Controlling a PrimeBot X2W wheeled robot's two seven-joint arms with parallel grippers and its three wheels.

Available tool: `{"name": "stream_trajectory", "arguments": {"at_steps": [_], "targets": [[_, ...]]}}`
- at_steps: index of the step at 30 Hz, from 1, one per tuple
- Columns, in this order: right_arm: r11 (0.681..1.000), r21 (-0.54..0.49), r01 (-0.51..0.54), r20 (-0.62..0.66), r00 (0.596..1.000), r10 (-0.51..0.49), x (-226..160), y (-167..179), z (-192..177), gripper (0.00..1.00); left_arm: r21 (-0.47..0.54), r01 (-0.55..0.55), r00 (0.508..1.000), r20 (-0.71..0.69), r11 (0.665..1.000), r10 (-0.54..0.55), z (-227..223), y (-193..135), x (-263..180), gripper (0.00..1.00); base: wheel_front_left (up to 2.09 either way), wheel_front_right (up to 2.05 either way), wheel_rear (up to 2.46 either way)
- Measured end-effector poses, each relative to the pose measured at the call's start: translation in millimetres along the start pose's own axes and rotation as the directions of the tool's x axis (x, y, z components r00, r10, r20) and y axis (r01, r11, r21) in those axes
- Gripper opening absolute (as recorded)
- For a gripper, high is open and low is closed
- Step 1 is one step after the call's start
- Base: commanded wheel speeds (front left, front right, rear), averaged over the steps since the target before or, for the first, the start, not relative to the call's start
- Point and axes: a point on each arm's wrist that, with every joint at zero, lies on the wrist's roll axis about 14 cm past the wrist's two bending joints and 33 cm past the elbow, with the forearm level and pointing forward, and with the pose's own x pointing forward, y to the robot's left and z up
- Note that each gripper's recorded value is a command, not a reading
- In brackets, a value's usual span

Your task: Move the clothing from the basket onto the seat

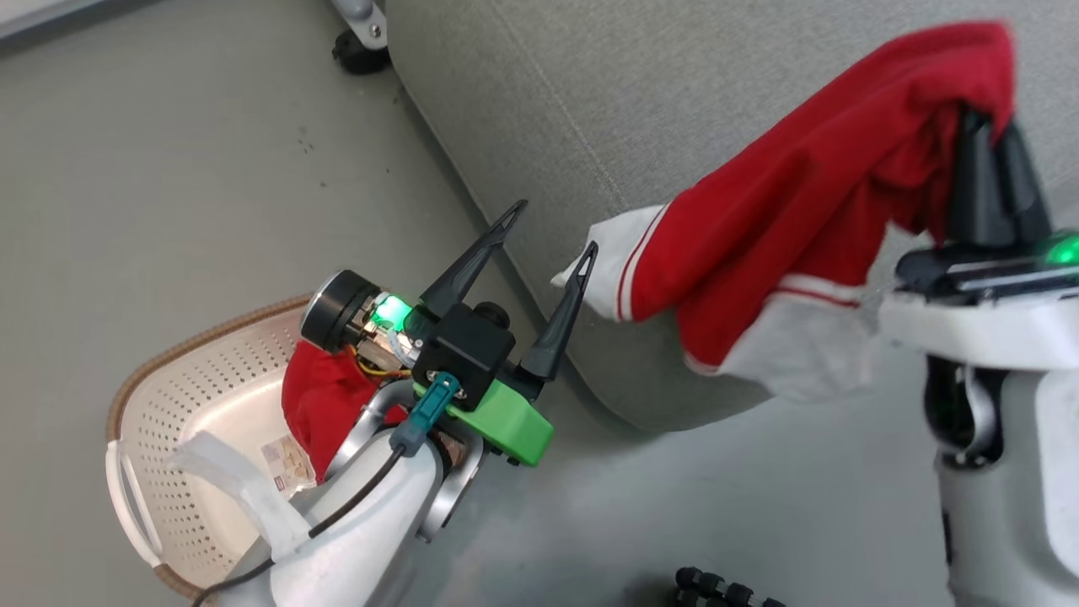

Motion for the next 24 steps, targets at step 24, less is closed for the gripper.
{"name": "stream_trajectory", "arguments": {"at_steps": [24], "targets": [[0.973, -0.199, 0.116, -0.137, 0.980, -0.145, 145, -67, -152, 0.00, -0.182, -0.148, 0.984, -0.126, 0.972, 0.126, -101, 82, -29, 1.00, 0.00, 0.00, 0.00]]}}
